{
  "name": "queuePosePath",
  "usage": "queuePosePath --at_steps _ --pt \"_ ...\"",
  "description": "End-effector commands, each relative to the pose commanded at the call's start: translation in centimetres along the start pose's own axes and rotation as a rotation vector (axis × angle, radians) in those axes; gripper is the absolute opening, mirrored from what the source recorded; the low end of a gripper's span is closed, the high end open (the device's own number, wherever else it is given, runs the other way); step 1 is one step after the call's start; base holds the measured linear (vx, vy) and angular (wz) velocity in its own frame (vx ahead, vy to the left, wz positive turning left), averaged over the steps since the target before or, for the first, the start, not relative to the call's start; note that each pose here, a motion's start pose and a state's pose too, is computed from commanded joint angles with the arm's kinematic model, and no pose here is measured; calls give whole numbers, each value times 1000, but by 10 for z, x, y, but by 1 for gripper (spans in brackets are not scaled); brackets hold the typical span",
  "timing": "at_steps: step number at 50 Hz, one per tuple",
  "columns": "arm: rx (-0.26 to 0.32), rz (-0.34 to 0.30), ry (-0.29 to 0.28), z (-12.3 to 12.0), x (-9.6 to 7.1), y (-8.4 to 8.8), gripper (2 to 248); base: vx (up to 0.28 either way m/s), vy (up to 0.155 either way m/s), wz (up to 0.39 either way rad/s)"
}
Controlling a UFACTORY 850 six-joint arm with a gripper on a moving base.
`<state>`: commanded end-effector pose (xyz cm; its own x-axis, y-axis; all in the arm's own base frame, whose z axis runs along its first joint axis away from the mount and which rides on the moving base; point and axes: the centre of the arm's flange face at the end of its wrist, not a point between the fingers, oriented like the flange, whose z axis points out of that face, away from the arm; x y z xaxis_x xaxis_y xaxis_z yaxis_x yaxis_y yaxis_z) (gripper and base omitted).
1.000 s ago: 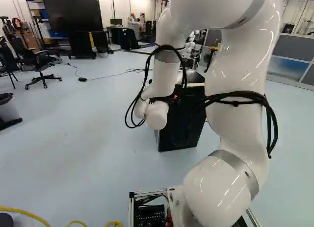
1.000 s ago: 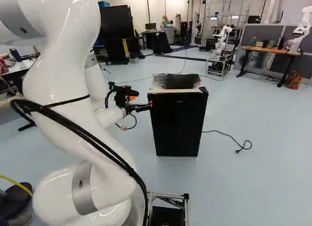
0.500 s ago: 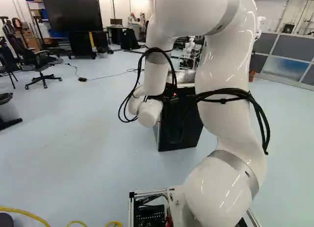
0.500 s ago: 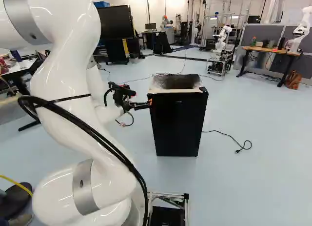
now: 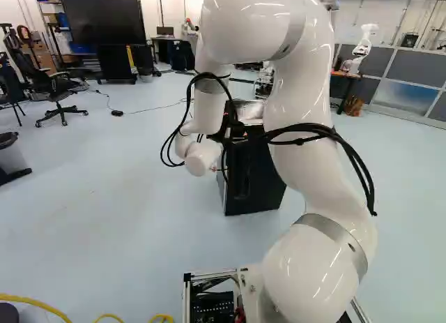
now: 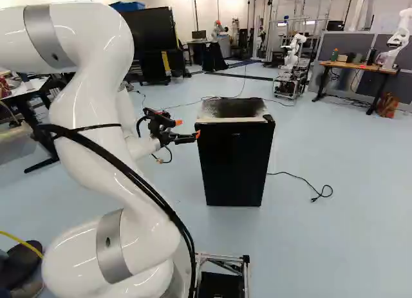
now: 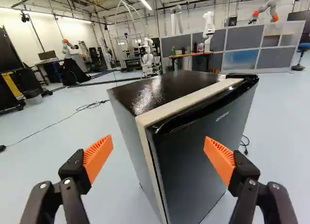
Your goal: Grab a drink from the fridge
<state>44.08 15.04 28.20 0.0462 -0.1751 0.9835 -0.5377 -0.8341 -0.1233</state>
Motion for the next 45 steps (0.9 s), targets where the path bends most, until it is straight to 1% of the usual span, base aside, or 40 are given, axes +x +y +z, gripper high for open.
queuePosePath --at_steps 13,20,26,37,45 --pt "-71 14 1 20 -20 -14 247 0 0 0" --pt "-113 17 0 28 -29 -15 247 0 0 0" --pt "-144 21 -1 30 -33 -14 247 0 0 0" --pt "-159 18 -2 31 -34 -13 247 0 0 0" --pt "-160 -38 -6 31 -34 -13 247 0 0 0"
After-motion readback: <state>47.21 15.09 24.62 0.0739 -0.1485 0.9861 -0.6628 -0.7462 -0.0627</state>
